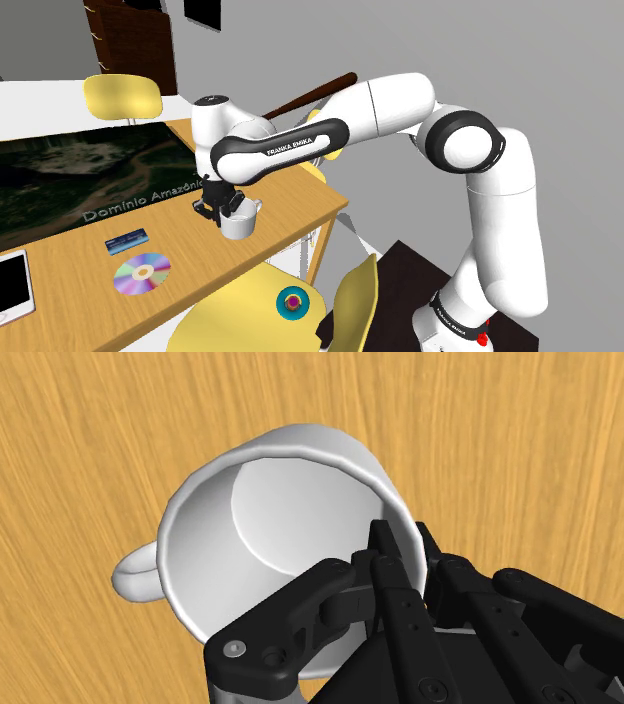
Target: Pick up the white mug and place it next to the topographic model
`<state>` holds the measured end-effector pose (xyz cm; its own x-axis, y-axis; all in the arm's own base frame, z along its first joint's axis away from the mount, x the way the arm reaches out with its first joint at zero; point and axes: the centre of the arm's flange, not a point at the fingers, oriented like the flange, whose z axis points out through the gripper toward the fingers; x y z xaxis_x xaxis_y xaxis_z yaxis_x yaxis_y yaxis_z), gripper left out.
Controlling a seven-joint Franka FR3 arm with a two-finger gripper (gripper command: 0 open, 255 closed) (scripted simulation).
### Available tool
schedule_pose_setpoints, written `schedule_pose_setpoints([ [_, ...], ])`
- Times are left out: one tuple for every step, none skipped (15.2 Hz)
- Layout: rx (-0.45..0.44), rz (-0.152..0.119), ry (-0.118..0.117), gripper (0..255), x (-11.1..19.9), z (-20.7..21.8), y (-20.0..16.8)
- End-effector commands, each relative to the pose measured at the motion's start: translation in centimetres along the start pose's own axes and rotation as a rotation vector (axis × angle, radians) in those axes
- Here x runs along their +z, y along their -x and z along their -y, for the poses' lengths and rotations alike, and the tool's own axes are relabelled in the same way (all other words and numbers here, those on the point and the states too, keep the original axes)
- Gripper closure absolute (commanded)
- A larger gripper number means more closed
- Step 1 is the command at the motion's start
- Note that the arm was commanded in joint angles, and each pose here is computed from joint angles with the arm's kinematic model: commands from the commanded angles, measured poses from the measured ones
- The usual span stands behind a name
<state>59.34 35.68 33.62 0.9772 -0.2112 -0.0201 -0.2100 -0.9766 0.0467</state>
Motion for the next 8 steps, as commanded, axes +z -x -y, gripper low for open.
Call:
schedule_pose_setpoints([
  [0.000,0.000,0.000,255,0.0,0.0,0.0],
  [0.000,0.000,0.000,255,0.0,0.0,0.0],
  [0.000,0.000,0.000,255,0.0,0.0,0.0],
  [0.000,0.000,0.000,255,0.0,0.0,0.0],
  [0.000,0.000,0.000,255,0.0,0.0,0.0],
  [0.000,0.000,0.000,255,0.0,0.0,0.0],
  [0.000,0.000,0.000,255,-0.5,0.0,0.0],
  [0.000,0.000,0.000,255,-1.0,-0.1,0.0],
])
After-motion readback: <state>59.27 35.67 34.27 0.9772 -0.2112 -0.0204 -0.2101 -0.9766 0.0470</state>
